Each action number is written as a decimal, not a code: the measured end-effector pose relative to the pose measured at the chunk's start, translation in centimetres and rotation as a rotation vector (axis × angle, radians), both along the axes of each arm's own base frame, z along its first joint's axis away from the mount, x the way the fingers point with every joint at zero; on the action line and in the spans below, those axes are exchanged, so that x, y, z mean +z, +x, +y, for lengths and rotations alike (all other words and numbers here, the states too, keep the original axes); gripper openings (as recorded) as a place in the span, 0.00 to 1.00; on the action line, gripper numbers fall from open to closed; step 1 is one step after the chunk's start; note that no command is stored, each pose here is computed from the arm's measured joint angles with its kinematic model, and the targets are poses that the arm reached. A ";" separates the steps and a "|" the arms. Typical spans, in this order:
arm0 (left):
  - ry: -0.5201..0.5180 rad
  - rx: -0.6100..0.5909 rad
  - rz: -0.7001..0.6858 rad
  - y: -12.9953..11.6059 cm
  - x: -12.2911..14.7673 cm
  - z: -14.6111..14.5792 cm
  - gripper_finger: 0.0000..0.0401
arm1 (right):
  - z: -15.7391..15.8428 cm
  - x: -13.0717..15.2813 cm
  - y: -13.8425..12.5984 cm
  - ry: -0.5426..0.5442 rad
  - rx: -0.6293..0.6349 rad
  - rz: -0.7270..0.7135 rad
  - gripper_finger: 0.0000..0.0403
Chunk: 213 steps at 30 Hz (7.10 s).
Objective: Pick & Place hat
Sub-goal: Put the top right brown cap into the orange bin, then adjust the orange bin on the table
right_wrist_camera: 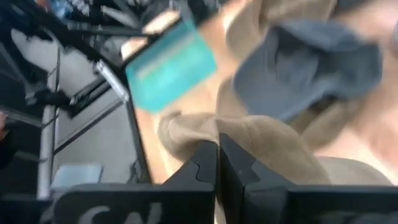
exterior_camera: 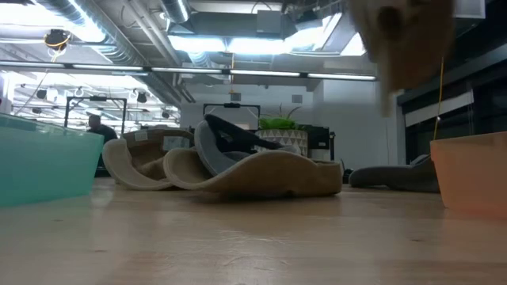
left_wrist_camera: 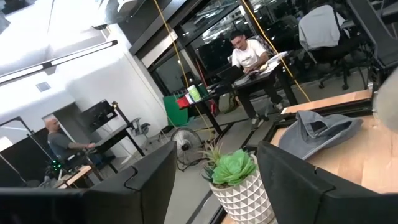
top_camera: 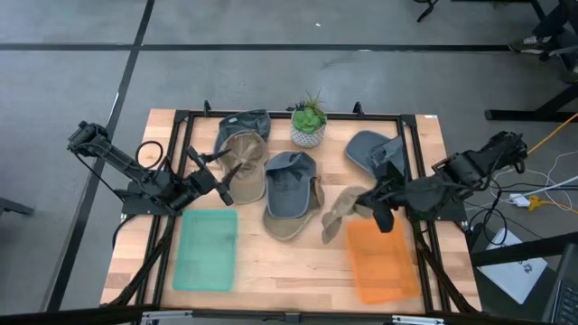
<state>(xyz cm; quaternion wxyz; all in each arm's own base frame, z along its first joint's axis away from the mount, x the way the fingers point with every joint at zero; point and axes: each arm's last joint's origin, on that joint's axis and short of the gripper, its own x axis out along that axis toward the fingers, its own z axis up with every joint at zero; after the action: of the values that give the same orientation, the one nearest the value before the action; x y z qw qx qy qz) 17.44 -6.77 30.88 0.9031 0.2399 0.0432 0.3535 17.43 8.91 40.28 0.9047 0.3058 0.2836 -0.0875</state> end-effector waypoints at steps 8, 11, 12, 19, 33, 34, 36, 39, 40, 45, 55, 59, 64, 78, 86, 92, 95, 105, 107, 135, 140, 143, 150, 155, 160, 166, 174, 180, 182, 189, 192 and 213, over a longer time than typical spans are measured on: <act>-0.011 0.002 -0.009 0.0 0.0 0.0 0.54 | 1.1 -0.7 -2.7 0.172 0.019 0.157 0.01; -0.018 0.002 -0.015 0.0 0.0 0.0 0.53 | 1.3 -1.4 -3.6 0.199 -0.035 0.248 0.01; -0.019 0.001 -0.016 0.0 0.0 0.0 0.53 | 1.4 -1.6 -3.8 0.204 -0.056 0.277 0.01; -0.020 0.005 -0.015 0.0 0.0 0.0 0.53 | 1.6 -2.3 -3.8 0.164 -0.158 0.306 0.01; -0.021 0.009 -0.015 0.0 0.0 0.0 0.52 | 3.5 -4.2 -2.8 0.220 -0.232 0.493 0.01; -0.021 0.009 -0.015 0.0 0.0 0.0 0.52 | 3.8 -4.4 -2.8 0.227 -0.229 0.522 0.01; -0.021 0.009 -0.014 0.0 0.0 0.0 0.52 | 4.4 -4.8 -2.8 0.247 -0.230 0.582 0.01; -0.021 0.009 -0.014 0.0 0.0 0.0 0.52 | 5.5 -5.5 -2.8 0.261 -0.214 0.663 0.01; -0.021 0.008 -0.014 0.0 0.0 0.0 0.52 | 5.8 -5.7 -2.7 0.261 -0.213 0.680 0.01; -0.021 0.008 -0.014 0.0 0.0 0.0 0.51 | 7.5 -6.7 -2.7 0.226 -0.193 0.728 0.01; -0.021 0.008 -0.014 0.0 0.0 0.0 0.51 | 10.2 -7.9 -3.9 0.015 -0.037 0.689 0.01; -0.020 0.008 -0.014 0.0 0.0 0.0 0.51 | 10.6 -8.1 -4.9 -0.065 -0.033 0.658 0.01; -0.020 0.008 -0.014 0.0 0.0 0.0 0.51 | 10.5 -8.2 -6.0 -0.117 -0.066 0.675 0.01; -0.012 0.012 -0.006 0.0 0.0 0.0 0.50 | 10.3 -8.2 -6.8 -0.217 -0.082 0.612 0.01; -0.008 0.015 -0.002 0.0 0.0 0.0 0.49 | 10.4 -8.2 -6.9 -0.264 0.008 0.657 0.01; -0.008 0.015 -0.001 0.0 0.0 0.0 0.50 | 11.2 -8.3 -7.3 -0.216 0.048 0.662 0.01; -0.008 0.015 -0.001 0.0 0.0 0.0 0.50 | 11.7 -8.3 -7.1 -0.162 0.064 0.634 0.01; -0.008 0.015 -0.002 0.0 0.0 0.0 0.49 | 12.1 -8.9 -5.5 0.036 -0.166 0.665 0.01; -0.008 0.015 -0.002 0.0 0.0 0.0 0.49 | 12.0 -9.2 -5.0 0.092 -0.226 0.721 0.01; -0.029 0.122 0.017 -0.2 -0.1 0.3 0.49 | 9.6 -8.5 -0.8 0.319 -0.403 0.887 0.02; -0.029 0.122 0.018 -0.2 -0.1 0.3 0.49 | 10.3 -8.4 -0.1 0.384 -0.340 0.840 0.04; -0.029 0.122 0.017 -0.2 -0.1 0.3 0.49 | 10.7 -8.4 0.2 0.406 -0.327 0.826 0.08; -0.029 0.121 0.018 -0.2 -0.1 0.3 0.49 | 11.1 -8.3 0.5 0.413 -0.253 0.797 0.20; -0.029 0.122 0.017 -0.2 -0.1 0.3 0.49 | 11.5 -8.1 0.9 0.399 -0.138 0.754 0.29; -0.029 0.122 0.017 -0.2 -0.1 0.3 0.49 | 11.6 -8.1 1.0 0.381 -0.086 0.738 0.32; -0.029 0.122 0.017 -0.2 -0.1 0.3 0.49 | 11.6 -8.1 1.0 0.338 -0.025 0.730 0.32; -0.029 0.122 0.017 -0.2 -0.1 0.3 0.49 | 9.8 -8.6 -0.1 0.049 -0.047 0.774 0.32; -0.029 0.121 0.018 -0.2 -0.1 0.3 0.49 | 8.4 -10.1 -1.2 -0.109 -0.117 0.903 0.32; -0.029 0.122 0.018 -0.2 -0.1 0.3 0.49 | 8.3 -10.8 -1.3 -0.107 -0.116 0.933 0.29; -0.029 0.122 0.018 -0.2 -0.1 0.3 0.49 | 7.7 -14.7 -1.7 -0.122 -0.194 0.999 0.03; -0.029 0.122 0.018 -0.2 -0.1 0.3 0.49 | 7.3 -16.2 -1.5 -0.112 -0.218 1.002 0.03; -0.028 0.122 0.018 -0.2 -0.1 0.3 0.49 | 2.1 -21.7 -0.1 -0.085 -0.420 0.990 0.01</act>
<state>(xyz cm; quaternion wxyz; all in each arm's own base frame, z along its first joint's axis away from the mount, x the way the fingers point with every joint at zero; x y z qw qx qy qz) 17.21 -6.50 30.77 0.8828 0.2273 0.0711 0.4050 17.37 11.05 18.61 0.6376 0.2413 0.6050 -0.4114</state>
